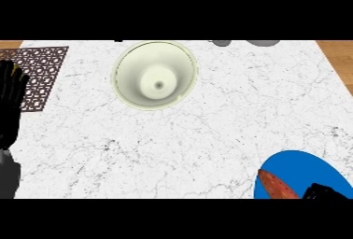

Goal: Pick the sweet potato from the plate and place it in the bowl

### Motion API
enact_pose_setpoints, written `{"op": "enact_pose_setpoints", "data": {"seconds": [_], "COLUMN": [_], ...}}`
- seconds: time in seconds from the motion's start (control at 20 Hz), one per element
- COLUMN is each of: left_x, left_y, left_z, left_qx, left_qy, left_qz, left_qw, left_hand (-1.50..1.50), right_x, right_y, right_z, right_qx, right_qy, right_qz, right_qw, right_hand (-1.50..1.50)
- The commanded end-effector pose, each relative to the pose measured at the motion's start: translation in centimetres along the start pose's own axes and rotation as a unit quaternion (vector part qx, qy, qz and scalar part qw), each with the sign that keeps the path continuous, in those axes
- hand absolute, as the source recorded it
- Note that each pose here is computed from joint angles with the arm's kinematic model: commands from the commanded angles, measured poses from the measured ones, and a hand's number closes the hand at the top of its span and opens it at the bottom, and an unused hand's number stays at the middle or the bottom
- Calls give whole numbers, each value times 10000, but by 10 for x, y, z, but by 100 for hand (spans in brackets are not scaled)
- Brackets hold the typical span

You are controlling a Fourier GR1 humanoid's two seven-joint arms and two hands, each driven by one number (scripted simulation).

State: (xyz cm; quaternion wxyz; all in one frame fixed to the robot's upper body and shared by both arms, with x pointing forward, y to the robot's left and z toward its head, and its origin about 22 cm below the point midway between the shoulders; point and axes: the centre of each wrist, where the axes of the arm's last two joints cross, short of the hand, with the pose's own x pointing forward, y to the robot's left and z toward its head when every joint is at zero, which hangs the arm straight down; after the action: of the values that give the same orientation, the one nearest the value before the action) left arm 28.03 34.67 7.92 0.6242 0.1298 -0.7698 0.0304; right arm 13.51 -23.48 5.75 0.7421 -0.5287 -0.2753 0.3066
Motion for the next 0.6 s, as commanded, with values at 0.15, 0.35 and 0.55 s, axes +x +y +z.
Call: {"op": "enact_pose_setpoints", "data": {"seconds": [0.15, 0.35, 0.55], "left_x": [9, 12, 15], "left_y": [-12, -25, -13], "left_z": [-9, -12, -13], "left_qx": [-247, -273, -354], "left_qy": [-41, -133, -69], "left_qz": [38, 108, 124], "left_qw": [9997, 9995, 9993], "left_hand": [0, 0, 0], "right_x": [-10, 5, 18], "right_y": [-66, -90, -100], "right_z": [80, 104, 116], "right_qx": [-1103, -1443, -1962], "right_qy": [576, -279, -732], "right_qz": [-329, -961, -1014], "right_qw": [9917, 9845, 9726], "right_hand": [150, 150, 150]}}
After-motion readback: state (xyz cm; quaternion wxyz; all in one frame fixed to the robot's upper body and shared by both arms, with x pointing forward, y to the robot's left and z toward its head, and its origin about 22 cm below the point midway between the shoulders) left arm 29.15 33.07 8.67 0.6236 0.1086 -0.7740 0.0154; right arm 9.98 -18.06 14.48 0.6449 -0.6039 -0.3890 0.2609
